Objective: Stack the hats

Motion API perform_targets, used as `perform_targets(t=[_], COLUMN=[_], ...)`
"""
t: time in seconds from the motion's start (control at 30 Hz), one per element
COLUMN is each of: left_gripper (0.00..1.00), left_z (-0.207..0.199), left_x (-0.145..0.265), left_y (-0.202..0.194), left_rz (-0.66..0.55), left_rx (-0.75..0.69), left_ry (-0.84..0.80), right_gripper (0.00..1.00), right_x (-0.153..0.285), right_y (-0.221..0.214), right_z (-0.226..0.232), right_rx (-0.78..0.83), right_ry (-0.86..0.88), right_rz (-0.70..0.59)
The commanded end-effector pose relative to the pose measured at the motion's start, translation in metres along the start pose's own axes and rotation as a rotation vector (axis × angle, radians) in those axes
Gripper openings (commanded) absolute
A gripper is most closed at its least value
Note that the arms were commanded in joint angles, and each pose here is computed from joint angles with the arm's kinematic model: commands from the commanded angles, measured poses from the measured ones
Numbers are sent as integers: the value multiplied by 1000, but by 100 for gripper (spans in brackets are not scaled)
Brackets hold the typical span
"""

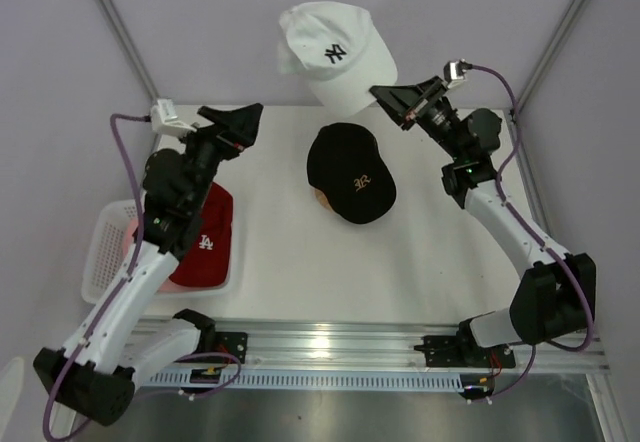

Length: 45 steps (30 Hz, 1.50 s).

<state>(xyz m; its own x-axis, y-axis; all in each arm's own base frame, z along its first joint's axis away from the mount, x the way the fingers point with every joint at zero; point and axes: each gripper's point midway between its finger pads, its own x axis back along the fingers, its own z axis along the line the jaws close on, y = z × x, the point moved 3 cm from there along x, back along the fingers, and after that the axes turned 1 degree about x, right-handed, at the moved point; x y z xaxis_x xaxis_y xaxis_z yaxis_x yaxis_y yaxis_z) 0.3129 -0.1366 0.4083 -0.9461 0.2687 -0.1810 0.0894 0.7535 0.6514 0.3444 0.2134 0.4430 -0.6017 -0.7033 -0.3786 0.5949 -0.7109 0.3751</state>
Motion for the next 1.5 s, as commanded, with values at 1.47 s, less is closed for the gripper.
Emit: perform_targets(t=[1.47], left_gripper=[100], left_z=[69], left_x=[6], left_y=[-5], left_rz=[72], left_rx=[-545], left_ry=[228], right_gripper=[0], right_x=[24], right_y=[-32], right_z=[-56], right_rx=[-8], right_ry=[-300], right_rz=[183])
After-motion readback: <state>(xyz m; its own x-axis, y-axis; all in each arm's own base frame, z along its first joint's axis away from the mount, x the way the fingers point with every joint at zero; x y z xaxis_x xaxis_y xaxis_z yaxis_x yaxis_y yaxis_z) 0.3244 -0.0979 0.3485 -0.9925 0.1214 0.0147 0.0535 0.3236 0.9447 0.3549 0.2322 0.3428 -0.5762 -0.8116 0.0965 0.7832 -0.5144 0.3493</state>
